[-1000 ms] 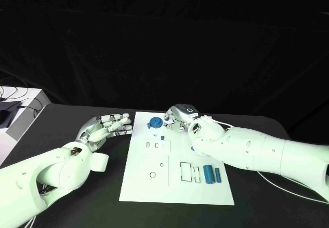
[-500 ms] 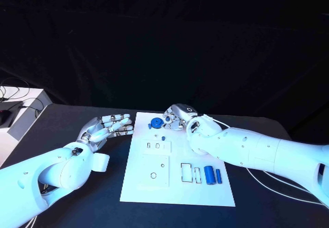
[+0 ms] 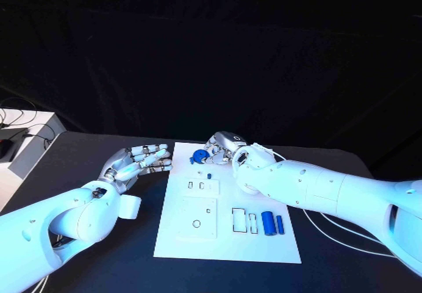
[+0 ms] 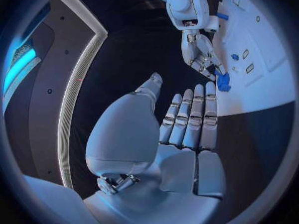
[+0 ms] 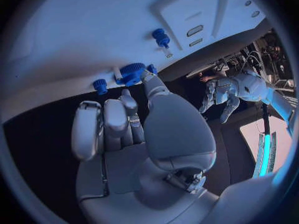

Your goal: Assemble the parts on the task board

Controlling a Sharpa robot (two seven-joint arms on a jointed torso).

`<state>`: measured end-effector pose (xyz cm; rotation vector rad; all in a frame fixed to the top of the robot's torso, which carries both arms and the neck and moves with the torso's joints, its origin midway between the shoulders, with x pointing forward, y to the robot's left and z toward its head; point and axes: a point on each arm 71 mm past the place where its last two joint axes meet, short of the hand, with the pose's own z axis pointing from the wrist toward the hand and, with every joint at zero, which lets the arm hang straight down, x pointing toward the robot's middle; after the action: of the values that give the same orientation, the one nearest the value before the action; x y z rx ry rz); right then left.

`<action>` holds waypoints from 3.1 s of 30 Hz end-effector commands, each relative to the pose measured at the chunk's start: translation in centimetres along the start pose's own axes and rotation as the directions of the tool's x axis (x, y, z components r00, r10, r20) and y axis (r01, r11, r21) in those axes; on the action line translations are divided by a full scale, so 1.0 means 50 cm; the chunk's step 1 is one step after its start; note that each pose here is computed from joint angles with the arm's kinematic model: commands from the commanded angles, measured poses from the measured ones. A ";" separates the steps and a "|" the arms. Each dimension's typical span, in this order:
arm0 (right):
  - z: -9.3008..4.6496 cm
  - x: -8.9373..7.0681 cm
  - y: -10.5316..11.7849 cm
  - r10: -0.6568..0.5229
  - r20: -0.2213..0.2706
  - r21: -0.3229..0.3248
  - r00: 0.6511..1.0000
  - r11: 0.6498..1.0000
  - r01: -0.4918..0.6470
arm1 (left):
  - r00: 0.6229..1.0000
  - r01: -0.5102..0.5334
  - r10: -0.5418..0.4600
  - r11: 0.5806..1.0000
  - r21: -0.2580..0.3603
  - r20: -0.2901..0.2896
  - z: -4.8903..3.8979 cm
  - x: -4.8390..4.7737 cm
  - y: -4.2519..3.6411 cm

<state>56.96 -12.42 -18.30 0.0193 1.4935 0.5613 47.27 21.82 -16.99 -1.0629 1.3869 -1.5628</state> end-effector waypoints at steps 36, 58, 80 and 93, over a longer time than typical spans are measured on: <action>0.025 0.012 0.008 0.009 -0.119 0.033 0.993 0.999 -0.005 | 1.000 -0.001 0.001 1.000 0.014 -0.018 0.002 0.004 -0.005; 0.029 0.009 0.013 -0.026 -0.085 0.020 0.996 0.999 0.028 | 1.000 -0.003 0.003 1.000 0.013 -0.014 0.004 0.002 -0.004; 0.016 -0.003 0.027 -0.066 0.027 -0.015 0.997 0.998 0.066 | 1.000 -0.003 0.003 1.000 0.012 -0.014 0.005 0.000 -0.003; -0.009 -0.026 0.025 -0.019 0.073 -0.035 0.997 0.999 0.022 | 1.000 -0.005 0.006 1.000 0.012 -0.009 0.004 -0.005 -0.003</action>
<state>56.35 -11.89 -17.02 -0.0088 1.4458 0.5581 47.58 22.17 -16.97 -1.0598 1.3801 -1.5512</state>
